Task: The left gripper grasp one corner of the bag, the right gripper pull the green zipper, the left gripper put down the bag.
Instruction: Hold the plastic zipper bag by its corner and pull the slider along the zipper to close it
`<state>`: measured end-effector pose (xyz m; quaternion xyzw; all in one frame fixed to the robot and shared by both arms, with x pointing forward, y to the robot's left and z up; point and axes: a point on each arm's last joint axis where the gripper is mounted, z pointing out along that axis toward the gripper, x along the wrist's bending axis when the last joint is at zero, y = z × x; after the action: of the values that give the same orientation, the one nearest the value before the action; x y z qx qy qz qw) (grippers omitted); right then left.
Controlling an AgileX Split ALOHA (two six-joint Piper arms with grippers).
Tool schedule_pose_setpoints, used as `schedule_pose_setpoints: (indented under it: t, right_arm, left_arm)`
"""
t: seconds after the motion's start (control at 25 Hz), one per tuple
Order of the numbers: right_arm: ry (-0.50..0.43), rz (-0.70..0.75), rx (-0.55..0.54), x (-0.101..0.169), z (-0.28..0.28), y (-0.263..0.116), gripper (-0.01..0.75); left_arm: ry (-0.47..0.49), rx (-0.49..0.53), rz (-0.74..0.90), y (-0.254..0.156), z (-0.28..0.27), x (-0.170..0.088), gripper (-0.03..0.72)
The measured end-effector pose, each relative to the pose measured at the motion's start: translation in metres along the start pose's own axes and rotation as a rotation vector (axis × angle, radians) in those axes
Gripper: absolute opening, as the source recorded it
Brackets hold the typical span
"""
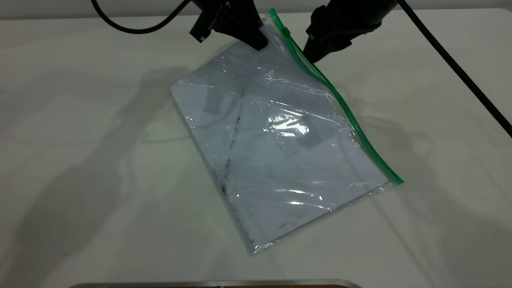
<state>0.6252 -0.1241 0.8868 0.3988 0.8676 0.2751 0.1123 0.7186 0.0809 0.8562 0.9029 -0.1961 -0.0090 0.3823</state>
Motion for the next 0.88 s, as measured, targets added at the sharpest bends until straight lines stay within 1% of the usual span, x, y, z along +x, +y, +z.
schedule_pose_setpoints:
  t: [0.32,0.64,0.76,0.88]
  right_arm:
    - [0.027,-0.008,-0.043,0.002,0.0,0.006,0.467]
    - [0.111,-0.023,-0.077,0.009,0.0,0.009,0.464]
    - [0.126,-0.025,-0.082,0.01,-0.001,0.009,0.422]
    - [0.128,-0.028,-0.082,0.01,-0.001,0.009,0.343]
  left_arm:
    - [-0.019,0.002,0.018,0.009,0.009,-0.001,0.053]
    - [-0.039,-0.001,0.039,0.019,0.019,-0.002,0.053]
    - [-0.041,-0.002,0.041,0.02,0.02,-0.003,0.053]
    - [-0.041,-0.002,0.04,0.02,0.02,-0.003,0.053]
